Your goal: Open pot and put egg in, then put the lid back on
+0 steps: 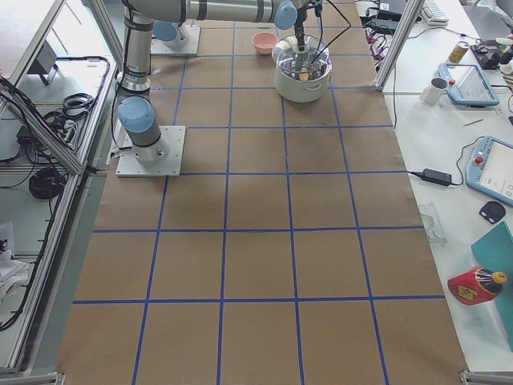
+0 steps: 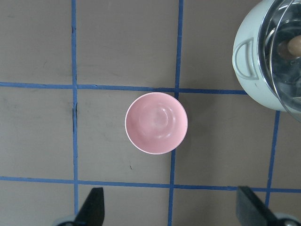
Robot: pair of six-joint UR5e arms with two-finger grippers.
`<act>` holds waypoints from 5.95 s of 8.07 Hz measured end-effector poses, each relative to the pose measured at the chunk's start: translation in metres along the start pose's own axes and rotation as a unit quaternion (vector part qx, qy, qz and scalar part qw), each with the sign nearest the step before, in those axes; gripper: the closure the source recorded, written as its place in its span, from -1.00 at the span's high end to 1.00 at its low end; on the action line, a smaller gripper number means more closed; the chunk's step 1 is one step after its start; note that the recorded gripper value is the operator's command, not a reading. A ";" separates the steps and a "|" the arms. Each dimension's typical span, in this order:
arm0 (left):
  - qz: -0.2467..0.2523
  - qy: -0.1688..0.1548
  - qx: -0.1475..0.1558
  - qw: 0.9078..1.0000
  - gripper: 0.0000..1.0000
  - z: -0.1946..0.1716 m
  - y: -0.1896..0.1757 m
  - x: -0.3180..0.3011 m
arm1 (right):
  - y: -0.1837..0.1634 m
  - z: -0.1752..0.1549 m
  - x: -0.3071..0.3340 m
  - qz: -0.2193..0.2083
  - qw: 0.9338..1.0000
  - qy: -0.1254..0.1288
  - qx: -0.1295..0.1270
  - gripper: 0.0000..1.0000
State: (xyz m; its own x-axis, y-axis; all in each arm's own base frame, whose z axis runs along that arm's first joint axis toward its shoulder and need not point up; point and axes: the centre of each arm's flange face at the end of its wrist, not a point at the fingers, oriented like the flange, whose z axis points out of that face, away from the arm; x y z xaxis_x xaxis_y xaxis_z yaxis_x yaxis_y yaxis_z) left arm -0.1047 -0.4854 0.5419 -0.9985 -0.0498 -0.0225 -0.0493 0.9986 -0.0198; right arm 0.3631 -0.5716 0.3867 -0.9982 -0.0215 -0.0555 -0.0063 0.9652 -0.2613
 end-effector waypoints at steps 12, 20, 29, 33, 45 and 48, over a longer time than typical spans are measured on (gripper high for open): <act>0.017 0.000 0.002 1.000 1.00 0.010 -0.007 -0.006 | -0.004 0.035 -0.008 -0.014 1.000 0.016 0.009 -1.00; 0.019 0.000 0.007 1.000 1.00 0.009 -0.012 -0.005 | -0.010 0.041 -0.001 -0.023 1.000 0.015 0.005 -1.00; 0.022 0.000 0.011 1.000 1.00 0.008 -0.012 -0.005 | -0.011 0.048 0.000 -0.023 1.000 0.013 0.000 1.00; 0.022 0.000 0.011 1.000 1.00 0.008 -0.012 -0.005 | -0.016 0.014 0.016 -0.010 1.000 0.012 0.015 1.00; 0.020 0.000 0.010 1.000 1.00 0.008 -0.011 -0.001 | 0.021 -0.154 0.223 0.016 0.992 0.063 -0.113 1.00; 0.020 0.001 0.010 1.000 1.00 0.008 -0.011 -0.001 | 0.023 -0.153 0.243 0.016 0.991 0.064 -0.115 1.00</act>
State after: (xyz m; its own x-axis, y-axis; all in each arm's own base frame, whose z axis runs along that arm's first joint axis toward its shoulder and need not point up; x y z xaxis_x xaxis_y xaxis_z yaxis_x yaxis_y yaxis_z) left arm -0.1032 -0.4965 0.5337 -0.9997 -0.0102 -0.0226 -0.0094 0.9992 -0.0388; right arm 0.1119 -0.5144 0.5147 -0.9974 0.0300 0.0658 0.0278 0.9990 -0.0335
